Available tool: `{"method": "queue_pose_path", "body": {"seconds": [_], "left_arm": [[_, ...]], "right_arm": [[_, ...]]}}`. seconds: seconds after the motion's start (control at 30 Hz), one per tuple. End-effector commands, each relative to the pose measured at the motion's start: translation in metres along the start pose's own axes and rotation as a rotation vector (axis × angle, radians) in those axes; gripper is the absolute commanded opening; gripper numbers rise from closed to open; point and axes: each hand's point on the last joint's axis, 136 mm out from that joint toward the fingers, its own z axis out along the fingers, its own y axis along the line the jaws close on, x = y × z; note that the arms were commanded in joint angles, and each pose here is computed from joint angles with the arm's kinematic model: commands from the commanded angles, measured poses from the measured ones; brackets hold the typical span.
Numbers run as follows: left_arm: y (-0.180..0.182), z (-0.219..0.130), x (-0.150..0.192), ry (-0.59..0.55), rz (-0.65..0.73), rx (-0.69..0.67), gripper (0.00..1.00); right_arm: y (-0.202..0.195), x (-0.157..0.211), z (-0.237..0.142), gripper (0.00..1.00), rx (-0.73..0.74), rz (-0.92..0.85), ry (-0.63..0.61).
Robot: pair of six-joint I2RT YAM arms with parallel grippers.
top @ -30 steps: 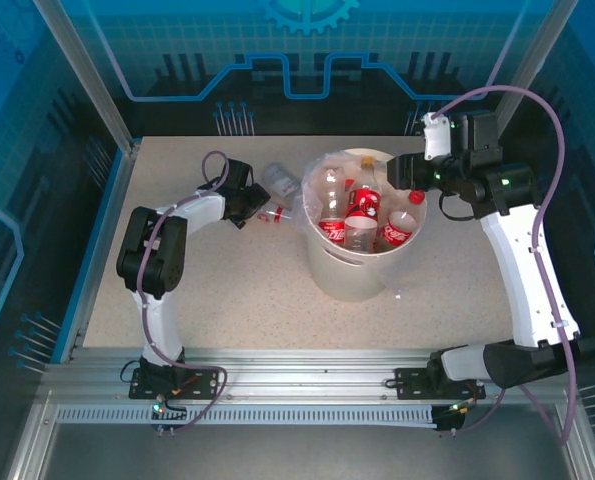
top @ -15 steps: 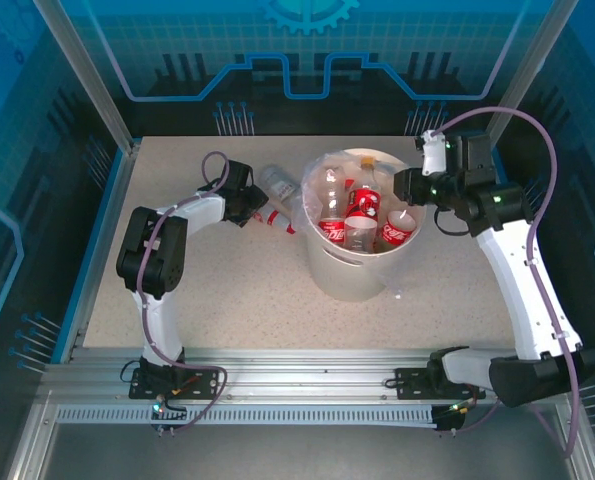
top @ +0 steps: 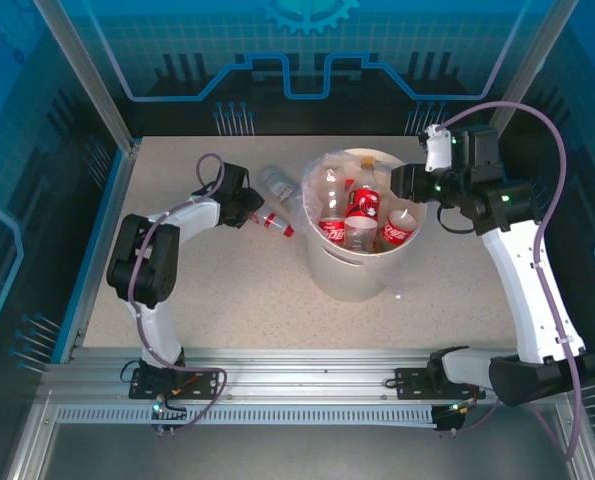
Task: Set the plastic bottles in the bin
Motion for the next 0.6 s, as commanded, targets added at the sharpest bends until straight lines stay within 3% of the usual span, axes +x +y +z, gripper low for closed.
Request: {"method": "queue_pose_path", "body": {"seconds": [0.0, 0.23, 0.47, 0.57], "left_arm": [[-0.011, -0.026, -0.009, -0.052, 0.014, 0.034, 0.52], [-0.038, -0.072, -0.015, -0.095, 0.090, 0.164, 0.51], [-0.105, -0.163, -0.019, -0.174, 0.403, 0.495, 0.50], [-0.130, -0.207, -0.008, -0.196, 0.612, 0.633, 0.50]], "right_arm": [[0.017, -0.015, -0.011, 0.49, -0.069, -0.003, -0.043], [0.039, -0.029, -0.011, 0.52, -0.173, 0.008, -0.083], [0.073, -0.035, -0.003, 0.54, -0.316, -0.028, -0.071], [0.081, -0.037, 0.002, 0.56, -0.345, -0.033, -0.059]]}}
